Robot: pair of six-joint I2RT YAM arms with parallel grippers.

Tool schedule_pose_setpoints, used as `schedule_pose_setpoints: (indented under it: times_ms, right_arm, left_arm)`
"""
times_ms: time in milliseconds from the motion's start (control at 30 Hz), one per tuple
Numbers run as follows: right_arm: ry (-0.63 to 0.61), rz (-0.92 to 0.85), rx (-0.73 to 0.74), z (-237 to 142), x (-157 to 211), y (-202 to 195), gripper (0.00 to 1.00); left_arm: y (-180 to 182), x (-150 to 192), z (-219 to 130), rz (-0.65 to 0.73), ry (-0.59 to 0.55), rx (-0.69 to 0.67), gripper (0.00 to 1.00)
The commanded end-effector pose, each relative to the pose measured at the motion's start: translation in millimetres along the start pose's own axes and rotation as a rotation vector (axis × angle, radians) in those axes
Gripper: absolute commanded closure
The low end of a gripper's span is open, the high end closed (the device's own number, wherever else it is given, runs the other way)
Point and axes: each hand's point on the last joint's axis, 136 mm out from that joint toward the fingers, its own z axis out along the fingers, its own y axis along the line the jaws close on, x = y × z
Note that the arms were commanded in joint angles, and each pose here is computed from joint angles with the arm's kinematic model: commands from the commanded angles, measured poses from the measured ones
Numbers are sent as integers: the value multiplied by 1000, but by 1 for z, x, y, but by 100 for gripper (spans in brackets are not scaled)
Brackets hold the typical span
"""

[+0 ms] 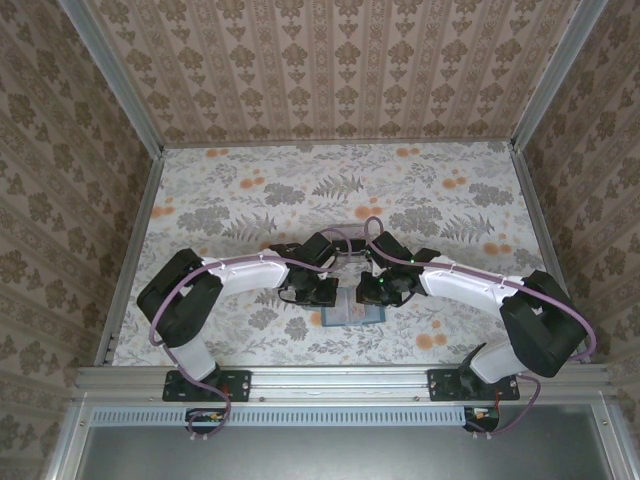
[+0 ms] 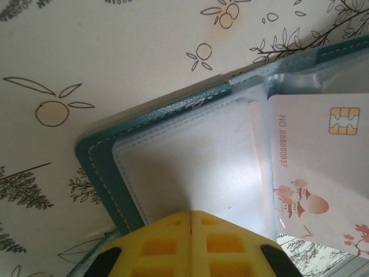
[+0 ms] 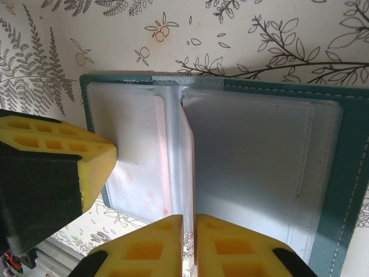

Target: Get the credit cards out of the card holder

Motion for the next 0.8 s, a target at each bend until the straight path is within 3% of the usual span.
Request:
schedule_pose_setpoints:
  times_ms: [0, 400, 533, 767]
  right_arm:
    - [4, 3, -14, -4, -1, 10, 90]
    - [-46, -107, 36, -39, -15, 14, 96]
    - [-36, -283, 78, -54, -22, 15, 98]
    - [-29, -747, 157, -65, -47, 16, 98]
  left_arm:
    - [6, 4, -8, 1, -5, -28, 97]
    - [2, -9, -38, -1, -111, -6, 95]
    - [11, -12, -47, -24, -154, -1, 95]
    - [36, -13, -59, -83, -234, 12, 94]
